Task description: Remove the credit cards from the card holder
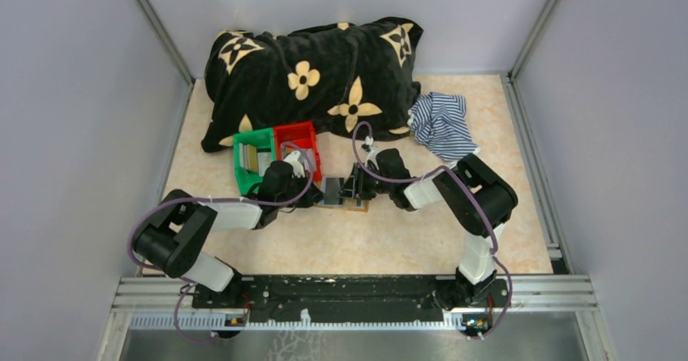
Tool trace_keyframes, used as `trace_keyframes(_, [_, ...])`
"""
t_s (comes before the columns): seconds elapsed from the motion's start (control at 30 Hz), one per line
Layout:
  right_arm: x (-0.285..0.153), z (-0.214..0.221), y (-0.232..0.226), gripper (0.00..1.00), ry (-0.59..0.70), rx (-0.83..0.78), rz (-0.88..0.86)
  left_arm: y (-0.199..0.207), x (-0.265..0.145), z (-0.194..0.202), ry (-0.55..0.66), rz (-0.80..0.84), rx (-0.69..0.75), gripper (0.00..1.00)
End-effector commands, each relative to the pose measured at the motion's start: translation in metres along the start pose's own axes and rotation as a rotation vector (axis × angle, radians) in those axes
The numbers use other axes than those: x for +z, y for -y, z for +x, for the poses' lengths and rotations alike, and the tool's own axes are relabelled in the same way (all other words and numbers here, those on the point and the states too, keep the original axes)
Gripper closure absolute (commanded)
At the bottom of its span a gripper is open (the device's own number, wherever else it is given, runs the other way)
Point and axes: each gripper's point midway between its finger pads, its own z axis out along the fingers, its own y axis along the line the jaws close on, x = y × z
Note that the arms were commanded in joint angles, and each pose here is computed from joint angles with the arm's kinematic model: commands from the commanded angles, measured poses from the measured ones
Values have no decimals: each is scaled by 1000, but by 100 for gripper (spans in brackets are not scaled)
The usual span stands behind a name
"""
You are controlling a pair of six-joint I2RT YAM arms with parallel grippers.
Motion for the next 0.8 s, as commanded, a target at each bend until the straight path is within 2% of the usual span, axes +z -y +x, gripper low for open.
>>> trace_keyframes(0.0, [3,5,1,66,-4,13,-34,-27,-5,40,-133,-93,-14,100])
trace_keyframes(0.17, [1,2,-9,67,11,19,-78,-26,-4,41,-137,-85,-21,100])
trace_keyframes(0.3, [-1,2,-12,74,15,23,-87,-26,-3,42,-139,-87,-21,100])
trace_keyframes(0.53, [-3,2,-11,93,16,27,-85,-27,-2,44,-148,-89,-27,100])
trace_keyframes(0.77, [-13,-5,-4,100,41,32,-68,-25,-3,41,-132,-82,-33,100])
